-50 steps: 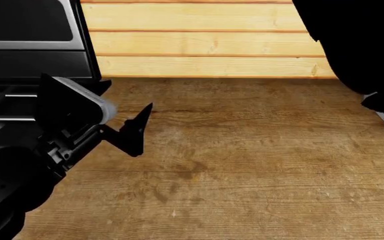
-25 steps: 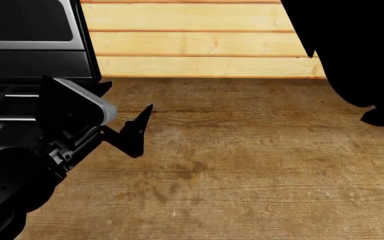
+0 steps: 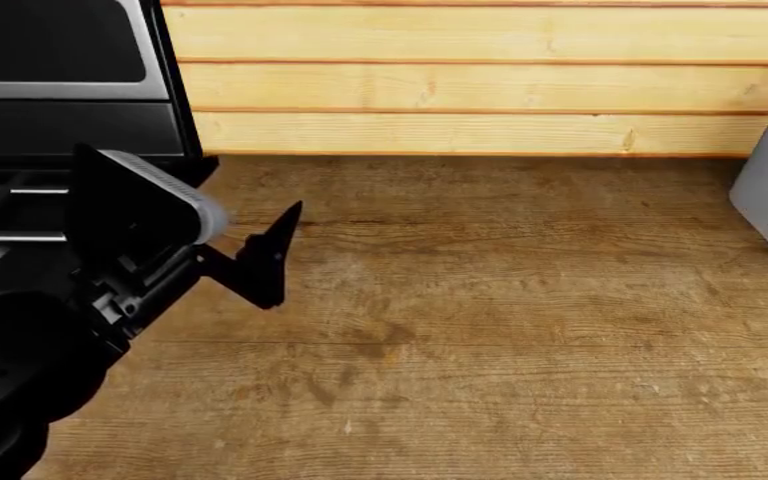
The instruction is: Pick the corn, tomato from the counter and place them in the cabinet. Then close the cabinet.
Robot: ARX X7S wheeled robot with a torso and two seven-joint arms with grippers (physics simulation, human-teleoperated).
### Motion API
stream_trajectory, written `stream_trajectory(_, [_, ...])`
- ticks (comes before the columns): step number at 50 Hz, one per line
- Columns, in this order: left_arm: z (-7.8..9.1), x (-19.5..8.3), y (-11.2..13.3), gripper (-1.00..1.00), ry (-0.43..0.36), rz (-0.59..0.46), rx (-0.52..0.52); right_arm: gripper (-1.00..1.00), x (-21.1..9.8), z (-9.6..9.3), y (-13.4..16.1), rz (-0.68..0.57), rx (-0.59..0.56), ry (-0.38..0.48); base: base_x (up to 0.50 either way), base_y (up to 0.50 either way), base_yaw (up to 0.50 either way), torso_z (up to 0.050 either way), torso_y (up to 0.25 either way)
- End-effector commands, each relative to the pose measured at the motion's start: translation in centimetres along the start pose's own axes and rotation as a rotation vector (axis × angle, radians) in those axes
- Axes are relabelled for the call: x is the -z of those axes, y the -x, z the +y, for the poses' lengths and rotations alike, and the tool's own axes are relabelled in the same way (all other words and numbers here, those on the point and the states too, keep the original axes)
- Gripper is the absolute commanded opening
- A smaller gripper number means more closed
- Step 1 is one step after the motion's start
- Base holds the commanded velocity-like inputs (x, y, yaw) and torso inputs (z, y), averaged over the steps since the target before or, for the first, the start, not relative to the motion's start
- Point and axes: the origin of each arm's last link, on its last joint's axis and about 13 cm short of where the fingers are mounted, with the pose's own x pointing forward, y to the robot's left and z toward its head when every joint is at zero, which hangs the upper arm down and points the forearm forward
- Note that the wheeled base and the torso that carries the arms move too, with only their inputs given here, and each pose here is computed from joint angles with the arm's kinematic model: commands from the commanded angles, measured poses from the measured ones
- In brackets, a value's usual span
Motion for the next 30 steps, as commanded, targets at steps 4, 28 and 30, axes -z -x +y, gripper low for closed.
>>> stream_trajectory(4, [0.4,-0.6,0.1,1.0,0.004,-0.019,-0.018,1.0,4.7,0.8,2.9,0.235,-0.249,-0.093,0.0,0.0,0.0,0.0,-0.005])
stream_trajectory(28, [0.7,-1.2,0.5,1.0,0.003,-0.043,-0.036,1.0,5.2,-1.1,9.0,0.2,-0.197,-0.169,0.0,0.0,0.0,0.0,0.0])
stream_trajectory(30, [0.7,-1.2,0.6,1.0,0.004,-0.045,-0.038,1.0,5.2,-1.1,9.6,0.198,-0.193,-0.172,0.0,0.0,0.0,0.0,0.0])
